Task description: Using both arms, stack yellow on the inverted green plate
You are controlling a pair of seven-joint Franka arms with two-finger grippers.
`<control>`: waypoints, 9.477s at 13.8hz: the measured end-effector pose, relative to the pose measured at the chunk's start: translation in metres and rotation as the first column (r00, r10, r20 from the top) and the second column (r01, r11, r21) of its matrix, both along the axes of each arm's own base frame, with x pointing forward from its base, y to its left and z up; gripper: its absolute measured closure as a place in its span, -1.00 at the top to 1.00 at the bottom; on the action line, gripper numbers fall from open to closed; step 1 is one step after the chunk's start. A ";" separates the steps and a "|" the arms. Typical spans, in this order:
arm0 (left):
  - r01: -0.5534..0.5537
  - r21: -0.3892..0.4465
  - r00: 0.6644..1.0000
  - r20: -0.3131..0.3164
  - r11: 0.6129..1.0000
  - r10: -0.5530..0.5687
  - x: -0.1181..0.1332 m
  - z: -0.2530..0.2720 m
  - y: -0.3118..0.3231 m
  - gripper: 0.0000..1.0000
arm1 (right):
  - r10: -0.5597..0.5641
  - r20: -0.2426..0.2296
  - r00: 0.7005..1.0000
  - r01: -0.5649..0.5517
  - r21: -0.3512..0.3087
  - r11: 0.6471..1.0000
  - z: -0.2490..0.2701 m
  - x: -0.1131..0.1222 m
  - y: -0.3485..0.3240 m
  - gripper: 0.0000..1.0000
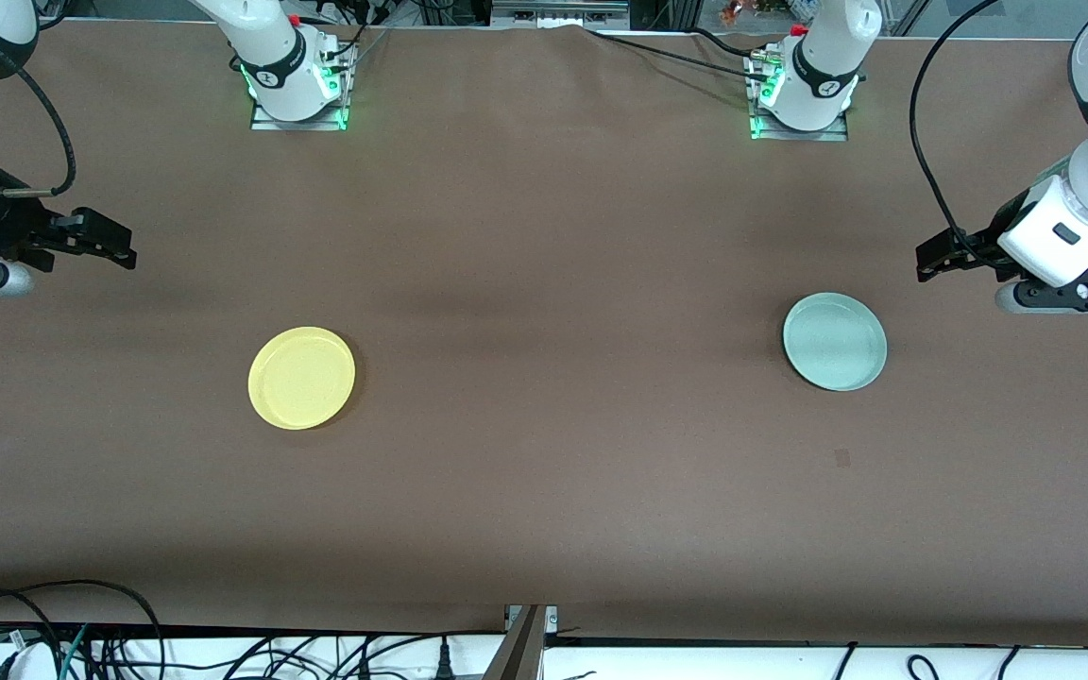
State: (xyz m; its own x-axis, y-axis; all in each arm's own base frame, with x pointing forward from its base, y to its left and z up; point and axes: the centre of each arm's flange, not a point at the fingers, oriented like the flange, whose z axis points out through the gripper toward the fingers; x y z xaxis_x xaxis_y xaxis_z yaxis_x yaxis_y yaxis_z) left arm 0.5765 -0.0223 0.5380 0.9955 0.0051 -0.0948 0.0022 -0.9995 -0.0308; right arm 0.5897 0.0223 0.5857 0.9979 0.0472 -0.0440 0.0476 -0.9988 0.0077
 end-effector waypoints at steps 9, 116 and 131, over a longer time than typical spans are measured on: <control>0.313 -0.073 0.943 -0.097 0.947 -0.320 0.041 -0.113 0.066 1.00 | 0.000 -0.002 1.000 0.000 -0.001 1.000 -0.001 0.000 0.000 1.00; 0.020 -0.043 0.987 0.161 0.999 -0.013 0.044 0.057 0.004 1.00 | 0.050 -0.041 0.998 -0.050 -0.005 0.999 -0.405 0.046 -0.017 0.87; 0.021 -0.043 0.987 0.163 0.999 -0.014 0.009 0.045 0.009 1.00 | 0.041 -0.069 0.997 -0.041 -0.001 0.999 -0.393 0.045 -0.013 -0.15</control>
